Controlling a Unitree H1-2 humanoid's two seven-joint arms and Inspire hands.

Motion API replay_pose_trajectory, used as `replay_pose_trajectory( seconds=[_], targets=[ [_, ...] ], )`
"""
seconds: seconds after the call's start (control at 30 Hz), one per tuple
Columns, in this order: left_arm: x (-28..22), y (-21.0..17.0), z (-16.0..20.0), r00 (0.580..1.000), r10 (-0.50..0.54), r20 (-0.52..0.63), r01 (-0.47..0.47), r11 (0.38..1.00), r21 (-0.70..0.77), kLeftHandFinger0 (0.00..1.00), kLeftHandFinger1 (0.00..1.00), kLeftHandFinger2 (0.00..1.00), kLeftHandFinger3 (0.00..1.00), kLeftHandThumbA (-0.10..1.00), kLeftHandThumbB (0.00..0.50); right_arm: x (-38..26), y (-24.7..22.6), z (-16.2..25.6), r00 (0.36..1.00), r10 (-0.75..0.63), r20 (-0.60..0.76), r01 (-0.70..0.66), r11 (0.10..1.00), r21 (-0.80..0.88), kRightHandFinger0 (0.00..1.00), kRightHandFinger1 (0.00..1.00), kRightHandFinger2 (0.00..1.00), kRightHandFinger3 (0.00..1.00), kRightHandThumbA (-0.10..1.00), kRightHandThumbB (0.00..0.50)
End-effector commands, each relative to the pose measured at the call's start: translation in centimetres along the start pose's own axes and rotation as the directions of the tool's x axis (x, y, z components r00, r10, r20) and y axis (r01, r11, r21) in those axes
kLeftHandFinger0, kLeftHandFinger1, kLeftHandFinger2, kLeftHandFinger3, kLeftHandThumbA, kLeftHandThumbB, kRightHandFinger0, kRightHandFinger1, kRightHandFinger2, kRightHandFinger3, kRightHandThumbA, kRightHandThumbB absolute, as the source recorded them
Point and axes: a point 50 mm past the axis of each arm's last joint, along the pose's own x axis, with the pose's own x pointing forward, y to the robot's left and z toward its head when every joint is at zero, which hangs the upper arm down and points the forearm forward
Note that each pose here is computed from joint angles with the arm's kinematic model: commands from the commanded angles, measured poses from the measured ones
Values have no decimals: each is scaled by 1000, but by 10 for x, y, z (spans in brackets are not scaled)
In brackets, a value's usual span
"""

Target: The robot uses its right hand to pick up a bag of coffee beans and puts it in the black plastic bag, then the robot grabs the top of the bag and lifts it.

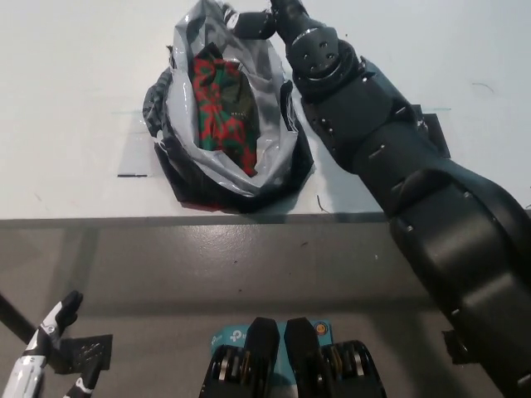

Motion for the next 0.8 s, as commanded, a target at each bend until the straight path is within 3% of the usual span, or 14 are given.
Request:
replay_pose_trajectory(
  seconds=[0.0,0.07,0.23,0.27,0.3,0.33,0.4,0.43,0.47,0.53,0.6,0.67,0.73,0.77],
  targets=[
    [4,4,7,999,-26,35,26,1000,12,1000,1000,1000,1000,780,136,6,-22,57,984,63,167,-51,996,-72,1000,1000,1000,1000,848,448],
    [5,4,8,999,-26,38,25,1000,16,1000,1000,1000,1000,779,127,6,-27,57,984,64,168,-52,996,-74,1000,1000,1000,1000,870,453],
    [27,12,24,994,-16,112,10,999,53,1000,1000,1000,1000,774,132,6,-47,59,983,34,179,-20,996,-81,1000,1000,1000,1000,902,412],
    [38,18,34,989,-12,149,0,997,83,1000,1000,1000,1000,820,169,5,-52,61,981,31,193,-17,997,-76,1000,1000,1000,1000,902,410],
    [45,23,42,985,-9,175,-9,994,104,1000,1000,1000,1000,820,169,5,-56,62,979,29,203,-15,997,-72,1000,1000,1000,1000,902,410],
    [76,36,70,960,-20,278,-21,990,142,1000,1000,1000,1000,868,215,3,-70,64,973,16,230,-1,998,-64,1000,1000,1000,1000,894,431],
    [98,45,95,931,-27,363,-44,981,186,1000,1000,1000,1000,908,248,1,-78,65,968,6,249,10,998,-64,1000,1000,1000,1000,905,455],
    [130,54,132,887,-23,462,-94,969,230,1000,1000,1000,1000,917,316,-3,-87,67,962,-10,271,29,997,-65,1000,1000,1000,1000,910,445],
    [140,57,145,870,-20,492,-113,964,240,1000,1000,1000,1000,914,325,-5,-90,68,960,-15,278,36,997,-68,1000,1000,1000,1000,912,444],
    [179,58,186,829,-20,560,-159,949,270,1000,1000,1000,1000,881,399,-14,-103,69,955,-36,295,75,990,-119,1000,1000,1000,1000,935,435],
    [206,57,209,822,-23,569,-178,938,296,1000,1000,1000,1000,895,434,-20,-109,71,950,-44,309,91,986,-140,1000,1000,1000,1000,929,417],
    [235,55,225,823,-40,567,-187,923,337,1000,1000,1000,1000,923,404,-23,-111,70,948,-47,314,97,984,-146,1000,1000,1000,1000,918,402],
    [253,51,233,829,-43,558,-189,917,352,1000,1000,1000,1000,930,407,-24,-111,69,948,-45,316,99,983,-155,1000,1000,1000,1000,920,402],
    [275,42,238,842,-47,538,-180,915,361,1000,1000,1000,1000,933,377,-26,-109,67,950,-40,311,95,982,-165,1000,1000,1000,1000,933,401]
  ],
)
